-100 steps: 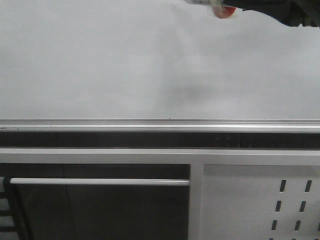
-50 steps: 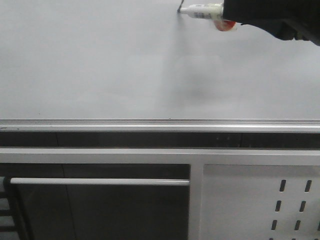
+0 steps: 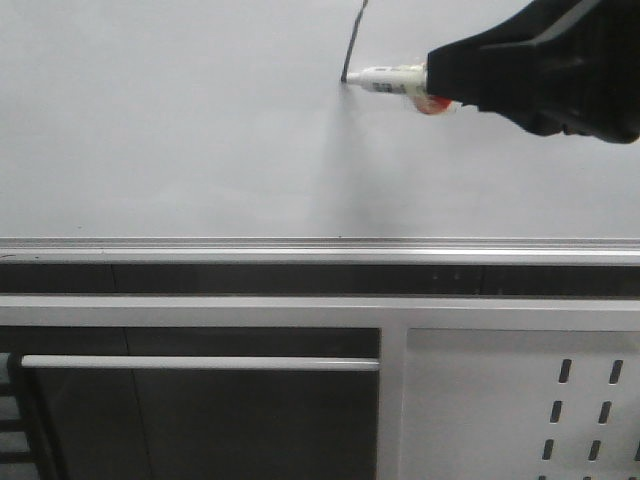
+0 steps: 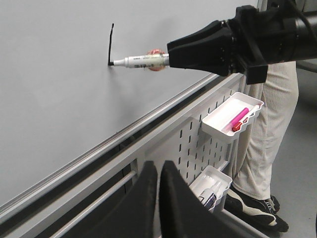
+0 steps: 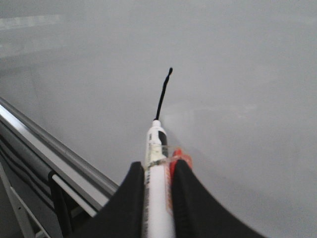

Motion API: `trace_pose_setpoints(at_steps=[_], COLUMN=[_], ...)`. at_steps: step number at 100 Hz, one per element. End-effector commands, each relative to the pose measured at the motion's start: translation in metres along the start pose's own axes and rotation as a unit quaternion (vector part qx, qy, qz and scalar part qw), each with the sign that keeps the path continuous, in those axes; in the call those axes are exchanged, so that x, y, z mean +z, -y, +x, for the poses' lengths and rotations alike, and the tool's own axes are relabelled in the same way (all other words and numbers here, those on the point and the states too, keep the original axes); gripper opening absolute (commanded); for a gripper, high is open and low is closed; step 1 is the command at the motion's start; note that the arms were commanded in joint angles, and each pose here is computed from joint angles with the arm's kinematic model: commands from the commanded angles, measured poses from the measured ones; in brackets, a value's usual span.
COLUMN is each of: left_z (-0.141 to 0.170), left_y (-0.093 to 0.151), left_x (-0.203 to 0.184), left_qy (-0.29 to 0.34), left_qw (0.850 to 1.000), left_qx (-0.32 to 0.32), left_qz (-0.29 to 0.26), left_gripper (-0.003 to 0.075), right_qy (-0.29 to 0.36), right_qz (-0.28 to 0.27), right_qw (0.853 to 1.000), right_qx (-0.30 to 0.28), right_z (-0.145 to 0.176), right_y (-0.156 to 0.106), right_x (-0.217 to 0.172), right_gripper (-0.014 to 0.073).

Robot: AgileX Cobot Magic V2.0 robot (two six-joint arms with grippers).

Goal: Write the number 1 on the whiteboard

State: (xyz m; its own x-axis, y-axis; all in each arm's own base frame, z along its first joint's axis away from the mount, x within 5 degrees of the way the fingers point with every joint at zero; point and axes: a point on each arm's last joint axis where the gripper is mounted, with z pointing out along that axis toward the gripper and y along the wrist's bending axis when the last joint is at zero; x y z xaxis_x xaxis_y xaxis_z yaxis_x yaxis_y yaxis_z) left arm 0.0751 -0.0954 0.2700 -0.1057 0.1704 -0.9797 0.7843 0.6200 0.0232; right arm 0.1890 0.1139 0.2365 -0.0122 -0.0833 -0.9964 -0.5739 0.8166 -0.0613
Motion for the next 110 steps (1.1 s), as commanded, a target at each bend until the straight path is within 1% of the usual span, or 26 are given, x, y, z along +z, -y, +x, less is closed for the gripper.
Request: trace_pose_setpoints(at_steps=[1, 52, 74, 90, 100, 110], left_z=[-0.015, -0.016, -0.017, -0.016, -0.015, -0.016], left_y=[0.003, 0.004, 0.004, 0.004, 0.004, 0.004], left_x=[-0.002, -0.002, -0.002, -0.002, -0.002, -0.002], left_qy=[0.046, 0.052, 0.055, 0.049, 0.048, 0.050], left_qw=[0.999, 0.998, 0.998, 0.999, 0.999, 0.998], left_qx=[-0.003, -0.003, -0.003, -0.003, -0.003, -0.003], left_qz=[0.020, 0.023, 0.025, 0.021, 0.021, 0.022], left_gripper=[-0.0018, -0.0018, -0.0018, -0.0018, -0.0018, -0.0018], right_qy=[0.035, -0.014, -0.014, -0.006, 0.003, 0.020], right_qz=[0.015, 0.013, 0.013, -0.007, -0.024, -0.026], right_qw=[0.999, 1.000, 1.000, 1.000, 1.000, 0.999], right_qx=[0.007, 0.015, 0.015, 0.011, 0.013, 0.033], right_z=[-0.012, 0.008, 0.008, 0.004, 0.004, 0.005], right_y=[0.005, 0.005, 0.005, -0.004, -0.014, -0.020], right_x=[0.006, 0.016, 0.016, 0.014, 0.006, -0.013], right_gripper=[-0.0050, -0.0050, -0.0050, -0.0050, -0.0050, -0.0050])
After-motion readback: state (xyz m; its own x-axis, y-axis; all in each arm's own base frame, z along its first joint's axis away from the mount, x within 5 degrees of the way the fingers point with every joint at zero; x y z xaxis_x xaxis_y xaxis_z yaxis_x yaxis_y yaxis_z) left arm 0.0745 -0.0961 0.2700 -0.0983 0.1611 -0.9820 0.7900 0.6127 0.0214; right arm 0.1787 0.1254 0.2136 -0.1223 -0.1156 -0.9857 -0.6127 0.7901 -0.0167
